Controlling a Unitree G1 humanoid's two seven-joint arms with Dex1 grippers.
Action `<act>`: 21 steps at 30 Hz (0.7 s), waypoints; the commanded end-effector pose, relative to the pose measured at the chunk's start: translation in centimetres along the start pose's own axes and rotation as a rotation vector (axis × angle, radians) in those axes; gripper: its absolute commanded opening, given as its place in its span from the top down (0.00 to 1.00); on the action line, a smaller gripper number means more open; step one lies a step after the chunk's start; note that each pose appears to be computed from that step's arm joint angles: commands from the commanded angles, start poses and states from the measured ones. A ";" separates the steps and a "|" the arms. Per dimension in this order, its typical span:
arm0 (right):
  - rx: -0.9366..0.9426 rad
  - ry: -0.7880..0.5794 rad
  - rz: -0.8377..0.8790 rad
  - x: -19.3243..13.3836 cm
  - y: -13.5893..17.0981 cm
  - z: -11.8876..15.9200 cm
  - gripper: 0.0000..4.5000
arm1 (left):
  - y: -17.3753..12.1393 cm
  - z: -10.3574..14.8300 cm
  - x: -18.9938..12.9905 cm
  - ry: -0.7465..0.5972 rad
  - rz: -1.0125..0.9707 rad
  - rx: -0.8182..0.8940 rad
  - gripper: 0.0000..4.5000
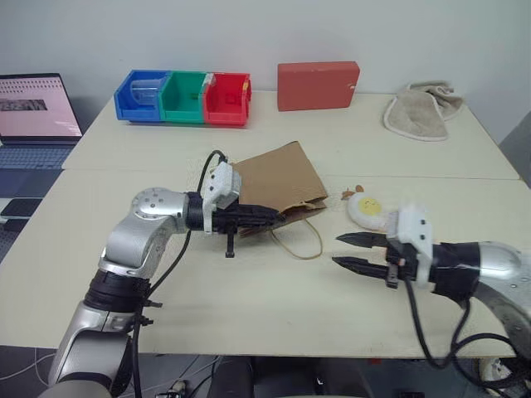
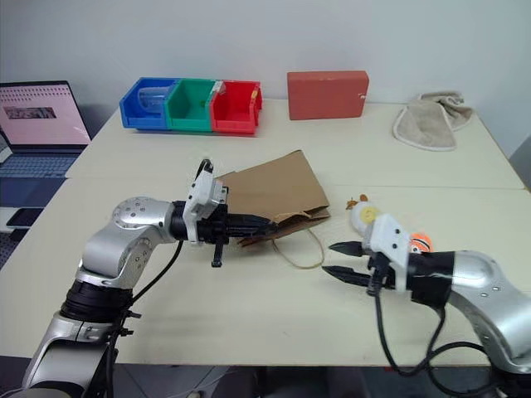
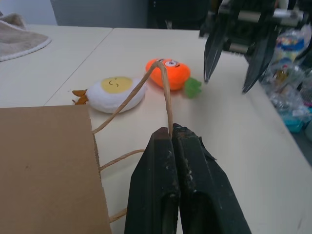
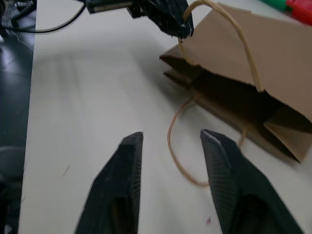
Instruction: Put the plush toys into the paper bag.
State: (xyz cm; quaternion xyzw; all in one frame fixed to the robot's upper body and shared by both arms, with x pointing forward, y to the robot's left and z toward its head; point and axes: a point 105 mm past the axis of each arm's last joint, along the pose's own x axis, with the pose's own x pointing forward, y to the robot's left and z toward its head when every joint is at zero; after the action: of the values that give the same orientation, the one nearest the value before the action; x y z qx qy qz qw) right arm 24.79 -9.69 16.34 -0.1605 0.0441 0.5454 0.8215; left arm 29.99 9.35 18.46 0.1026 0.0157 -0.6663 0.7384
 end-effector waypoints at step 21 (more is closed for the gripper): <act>-0.118 -0.053 -0.426 12.7 -5.7 -4.2 1.00 | 0.8 5.4 -1.2 -0.179 0.061 -0.107 1.00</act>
State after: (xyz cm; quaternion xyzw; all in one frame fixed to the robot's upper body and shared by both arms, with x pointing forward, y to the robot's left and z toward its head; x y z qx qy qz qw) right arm 35.16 -2.14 9.31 -0.1916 -0.0173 0.3719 0.9081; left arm 30.54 9.70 22.19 0.0021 0.0108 -0.6429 0.7659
